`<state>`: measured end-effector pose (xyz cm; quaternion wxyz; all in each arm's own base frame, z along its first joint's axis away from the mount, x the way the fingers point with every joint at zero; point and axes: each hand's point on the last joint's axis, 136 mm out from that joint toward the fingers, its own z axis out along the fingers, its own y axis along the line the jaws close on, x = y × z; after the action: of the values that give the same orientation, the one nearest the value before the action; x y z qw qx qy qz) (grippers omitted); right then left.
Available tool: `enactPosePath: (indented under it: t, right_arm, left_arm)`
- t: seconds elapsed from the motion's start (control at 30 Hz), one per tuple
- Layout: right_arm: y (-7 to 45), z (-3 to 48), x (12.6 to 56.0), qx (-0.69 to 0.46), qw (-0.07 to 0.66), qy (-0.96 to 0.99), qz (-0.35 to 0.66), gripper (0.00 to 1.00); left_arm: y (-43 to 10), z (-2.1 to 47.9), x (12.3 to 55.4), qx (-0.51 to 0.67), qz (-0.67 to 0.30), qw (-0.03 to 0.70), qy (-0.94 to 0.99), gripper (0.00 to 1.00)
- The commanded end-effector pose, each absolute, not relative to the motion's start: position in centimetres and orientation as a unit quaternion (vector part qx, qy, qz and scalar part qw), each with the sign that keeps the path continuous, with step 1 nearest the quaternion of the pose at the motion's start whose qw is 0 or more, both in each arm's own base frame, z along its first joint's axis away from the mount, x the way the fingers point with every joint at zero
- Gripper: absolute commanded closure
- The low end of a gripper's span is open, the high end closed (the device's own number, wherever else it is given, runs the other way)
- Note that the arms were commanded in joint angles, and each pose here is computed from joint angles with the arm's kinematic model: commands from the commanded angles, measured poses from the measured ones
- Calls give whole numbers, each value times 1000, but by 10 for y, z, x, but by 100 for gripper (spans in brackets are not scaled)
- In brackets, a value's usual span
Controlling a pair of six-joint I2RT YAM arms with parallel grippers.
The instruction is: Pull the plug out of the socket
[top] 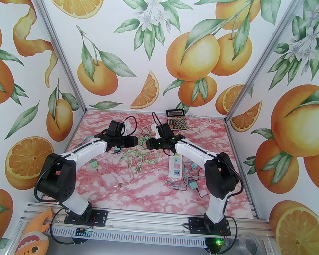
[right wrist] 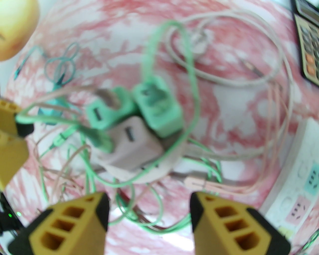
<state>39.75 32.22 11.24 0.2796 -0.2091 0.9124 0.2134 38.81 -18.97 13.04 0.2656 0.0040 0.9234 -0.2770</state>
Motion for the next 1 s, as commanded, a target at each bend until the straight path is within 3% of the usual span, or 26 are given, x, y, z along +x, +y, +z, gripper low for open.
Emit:
enactPosePath:
  t: [0.0,0.43,0.7,0.97]
  right_arm:
    - [339,102,403,-259,285,902,193,37]
    - [355,78,423,-290,255,906,173,34]
    - [345,69,418,-298,252,908,155,60]
    - [335,66,408,-296,255,906,163,62]
  left_arm:
    - [-184,161,400,9,-266,306,914,51]
    - [-152,180,410,-15,-262,321,910,49]
    - [-156,172,411,-7,-267,308,913,49]
    - [-168,159,437,32,-288,280,915,47]
